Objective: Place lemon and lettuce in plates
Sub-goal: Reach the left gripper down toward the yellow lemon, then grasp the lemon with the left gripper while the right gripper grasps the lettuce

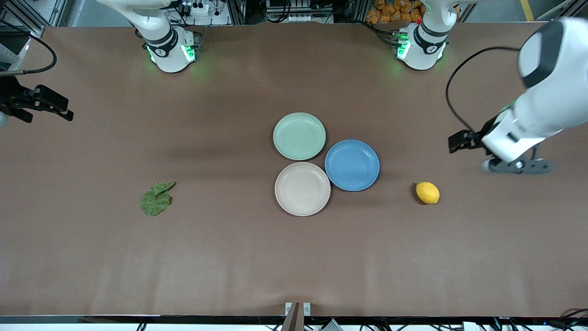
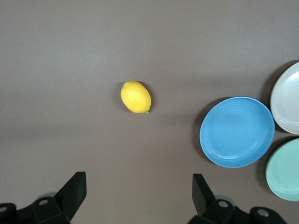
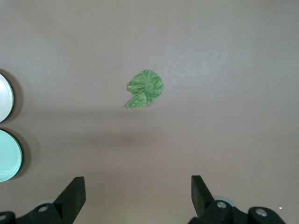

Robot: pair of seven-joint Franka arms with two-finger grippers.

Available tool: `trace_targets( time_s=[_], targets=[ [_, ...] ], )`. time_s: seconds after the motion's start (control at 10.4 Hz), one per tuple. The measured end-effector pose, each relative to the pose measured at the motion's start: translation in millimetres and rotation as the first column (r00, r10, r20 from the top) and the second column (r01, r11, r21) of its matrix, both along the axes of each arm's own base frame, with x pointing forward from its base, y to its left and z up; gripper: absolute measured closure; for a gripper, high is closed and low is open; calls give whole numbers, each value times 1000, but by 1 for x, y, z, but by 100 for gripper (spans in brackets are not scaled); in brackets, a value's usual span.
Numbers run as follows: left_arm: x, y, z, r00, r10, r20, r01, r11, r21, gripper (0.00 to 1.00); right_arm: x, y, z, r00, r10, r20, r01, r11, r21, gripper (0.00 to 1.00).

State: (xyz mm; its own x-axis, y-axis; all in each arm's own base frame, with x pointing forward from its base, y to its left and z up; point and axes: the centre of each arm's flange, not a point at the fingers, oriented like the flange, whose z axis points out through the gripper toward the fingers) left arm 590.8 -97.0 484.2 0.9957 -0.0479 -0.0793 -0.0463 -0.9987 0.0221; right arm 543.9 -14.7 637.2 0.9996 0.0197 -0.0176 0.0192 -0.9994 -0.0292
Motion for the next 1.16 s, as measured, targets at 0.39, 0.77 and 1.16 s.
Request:
trace_targets(
  time_s=[0.39, 0.77, 1.16],
  targets=[
    [0, -15, -58, 999, 39, -16, -39, 999, -1, 0, 0, 0, 0, 1000, 0, -1, 0, 1000, 0, 0],
    [11, -10, -100, 997, 59, -50, -59, 998, -6, 0, 2, 0, -13, 1000, 0, -21, 0, 1000, 1, 0],
    [20, 0, -162, 990, 98, -98, -96, 995, 22, 0, 17, -1, -81, 1000, -4, -25, 4, 1000, 1, 0]
  ],
)
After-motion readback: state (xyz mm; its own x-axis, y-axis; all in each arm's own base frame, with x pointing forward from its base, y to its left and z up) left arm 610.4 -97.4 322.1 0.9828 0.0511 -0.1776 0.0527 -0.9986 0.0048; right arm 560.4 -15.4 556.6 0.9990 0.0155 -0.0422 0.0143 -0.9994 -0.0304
